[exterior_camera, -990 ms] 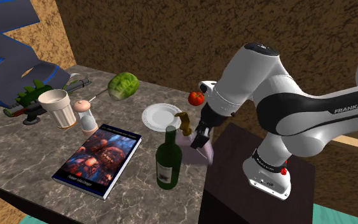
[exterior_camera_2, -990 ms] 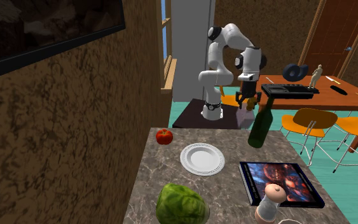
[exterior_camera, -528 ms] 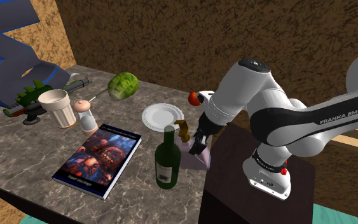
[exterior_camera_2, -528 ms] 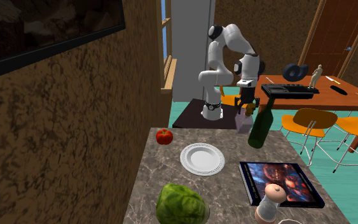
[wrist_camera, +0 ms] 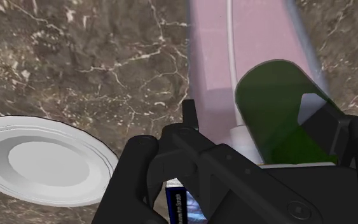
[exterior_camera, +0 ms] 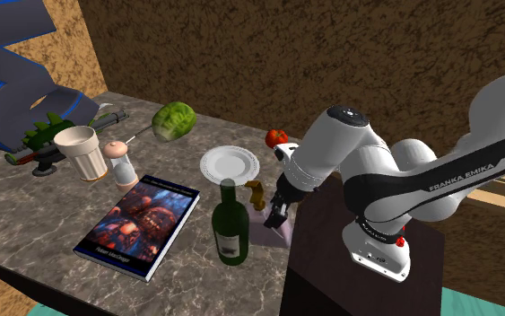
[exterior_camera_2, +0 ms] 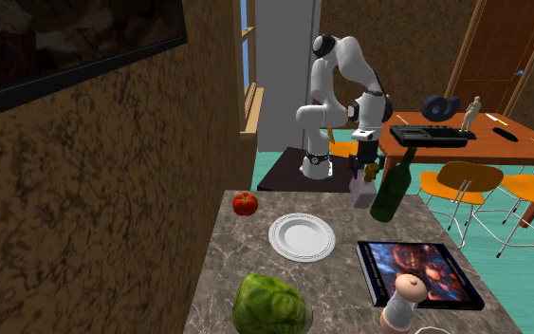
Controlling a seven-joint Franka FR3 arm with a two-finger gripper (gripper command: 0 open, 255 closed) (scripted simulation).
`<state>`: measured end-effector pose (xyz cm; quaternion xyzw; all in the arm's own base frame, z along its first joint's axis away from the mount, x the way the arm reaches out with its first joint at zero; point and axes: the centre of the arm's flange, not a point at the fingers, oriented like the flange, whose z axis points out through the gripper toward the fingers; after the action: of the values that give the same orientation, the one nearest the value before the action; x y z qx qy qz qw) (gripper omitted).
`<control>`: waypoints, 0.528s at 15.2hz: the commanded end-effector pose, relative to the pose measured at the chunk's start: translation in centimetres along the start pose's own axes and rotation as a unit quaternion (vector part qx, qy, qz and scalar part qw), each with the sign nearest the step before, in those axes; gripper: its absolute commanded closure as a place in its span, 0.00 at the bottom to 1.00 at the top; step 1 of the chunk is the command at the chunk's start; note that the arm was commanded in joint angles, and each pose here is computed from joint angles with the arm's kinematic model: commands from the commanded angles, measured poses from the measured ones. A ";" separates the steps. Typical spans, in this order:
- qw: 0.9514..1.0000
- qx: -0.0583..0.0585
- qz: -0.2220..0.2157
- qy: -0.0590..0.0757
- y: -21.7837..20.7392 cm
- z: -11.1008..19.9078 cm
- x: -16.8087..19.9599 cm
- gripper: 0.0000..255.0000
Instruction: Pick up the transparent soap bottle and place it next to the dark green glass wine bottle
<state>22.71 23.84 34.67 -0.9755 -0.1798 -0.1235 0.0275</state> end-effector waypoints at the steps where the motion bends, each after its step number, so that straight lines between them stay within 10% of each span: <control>1: 1.000 0.000 0.000 0.001 0.0 0.9 -0.2 1.00; 8: 1.000 0.000 0.000 0.001 0.0 1.9 -0.5 1.00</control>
<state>22.75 23.88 32.99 -0.9750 -0.1797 -0.1271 0.0293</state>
